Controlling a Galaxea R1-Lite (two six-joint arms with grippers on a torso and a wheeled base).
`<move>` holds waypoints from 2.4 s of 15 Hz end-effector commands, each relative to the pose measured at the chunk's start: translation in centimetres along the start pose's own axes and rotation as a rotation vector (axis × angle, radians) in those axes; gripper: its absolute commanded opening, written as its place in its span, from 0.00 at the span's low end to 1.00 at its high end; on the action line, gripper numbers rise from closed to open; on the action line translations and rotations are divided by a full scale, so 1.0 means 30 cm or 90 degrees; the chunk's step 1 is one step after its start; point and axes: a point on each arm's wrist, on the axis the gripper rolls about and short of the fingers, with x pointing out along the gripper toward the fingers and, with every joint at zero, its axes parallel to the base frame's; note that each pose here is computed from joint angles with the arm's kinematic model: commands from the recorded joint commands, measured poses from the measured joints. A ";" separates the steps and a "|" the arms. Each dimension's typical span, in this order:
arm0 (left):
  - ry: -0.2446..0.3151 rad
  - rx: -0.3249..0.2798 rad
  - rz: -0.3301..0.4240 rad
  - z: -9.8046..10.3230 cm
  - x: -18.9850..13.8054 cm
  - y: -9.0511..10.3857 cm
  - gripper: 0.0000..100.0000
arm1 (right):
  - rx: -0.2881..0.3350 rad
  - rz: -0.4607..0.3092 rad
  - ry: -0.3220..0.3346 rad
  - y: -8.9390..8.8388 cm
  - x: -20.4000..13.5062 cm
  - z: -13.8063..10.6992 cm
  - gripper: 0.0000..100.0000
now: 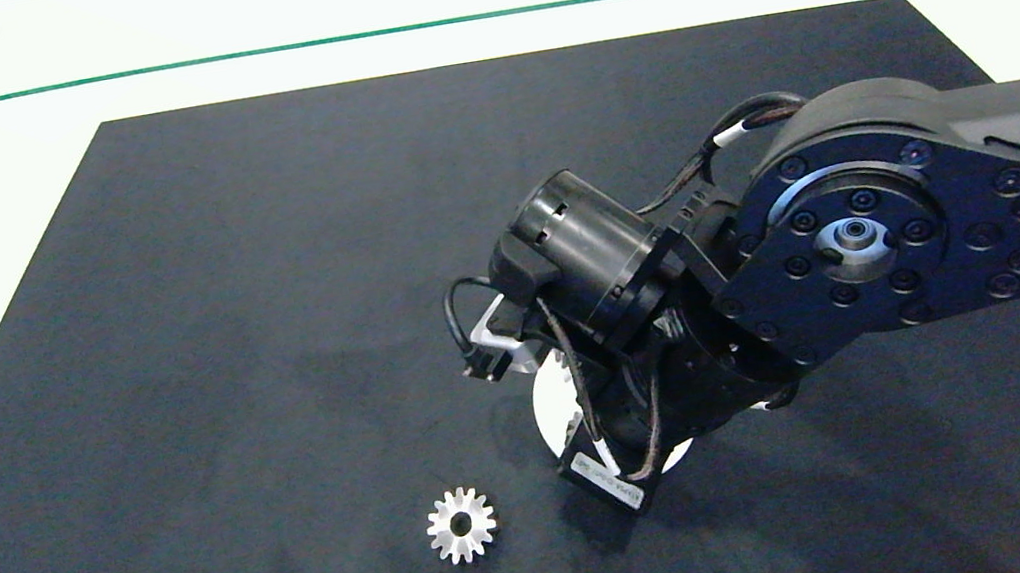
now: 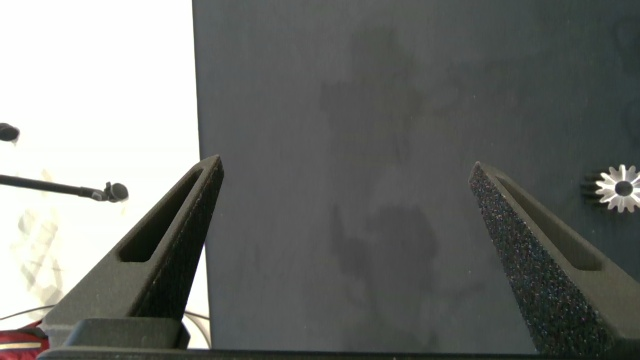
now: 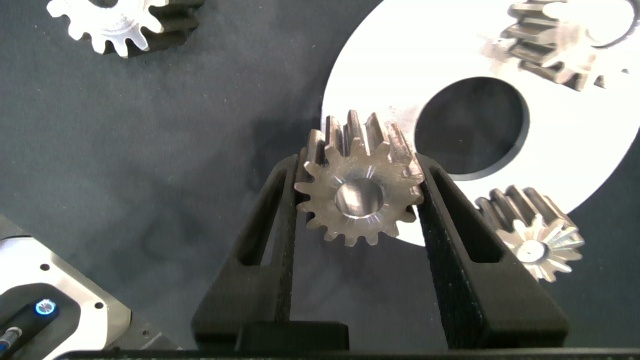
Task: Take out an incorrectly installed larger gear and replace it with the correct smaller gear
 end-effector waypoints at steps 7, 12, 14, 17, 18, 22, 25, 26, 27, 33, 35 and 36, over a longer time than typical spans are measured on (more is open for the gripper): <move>0.004 0.002 0.001 -0.002 0.001 0.000 1.00 | -0.006 0.002 0.014 0.012 0.031 0.003 0.16; 0.004 0.002 0.001 -0.002 0.001 0.000 1.00 | -0.005 0.000 0.011 0.013 0.044 0.008 0.16; 0.003 0.001 0.002 -0.001 0.000 0.000 1.00 | -0.003 0.000 0.009 0.010 0.040 0.007 0.16; 0.004 0.002 0.001 -0.002 0.001 0.000 1.00 | -0.002 -0.001 0.006 0.008 0.032 0.006 0.16; 0.003 0.001 0.002 -0.001 0.001 0.000 1.00 | -0.003 -0.001 0.007 0.008 0.031 0.005 0.16; 0.004 0.002 0.001 -0.002 0.001 0.000 1.00 | -0.004 -0.018 0.012 0.009 0.035 0.003 0.16; 0.004 0.004 0.001 -0.002 0.002 -0.001 1.00 | -0.004 -0.027 0.015 0.009 0.037 0.001 1.00; 0.004 0.004 0.001 -0.002 0.002 -0.001 1.00 | -0.004 -0.026 0.016 0.009 0.039 0.002 1.00; 0.006 0.004 0.001 -0.002 0.003 -0.002 1.00 | -0.003 -0.026 0.016 0.009 0.037 0.001 1.00; 0.009 0.007 -0.003 -0.004 0.008 -0.004 1.00 | 0.059 -0.028 -0.029 -0.014 -0.072 -0.028 1.00; 0.002 0.027 -0.003 -0.006 0.024 -0.012 1.00 | 0.097 -0.040 -0.101 -0.051 -0.208 -0.078 1.00; -0.018 0.023 -0.001 -0.002 0.041 -0.020 1.00 | 0.114 -0.059 -0.139 -0.073 -0.298 -0.133 1.00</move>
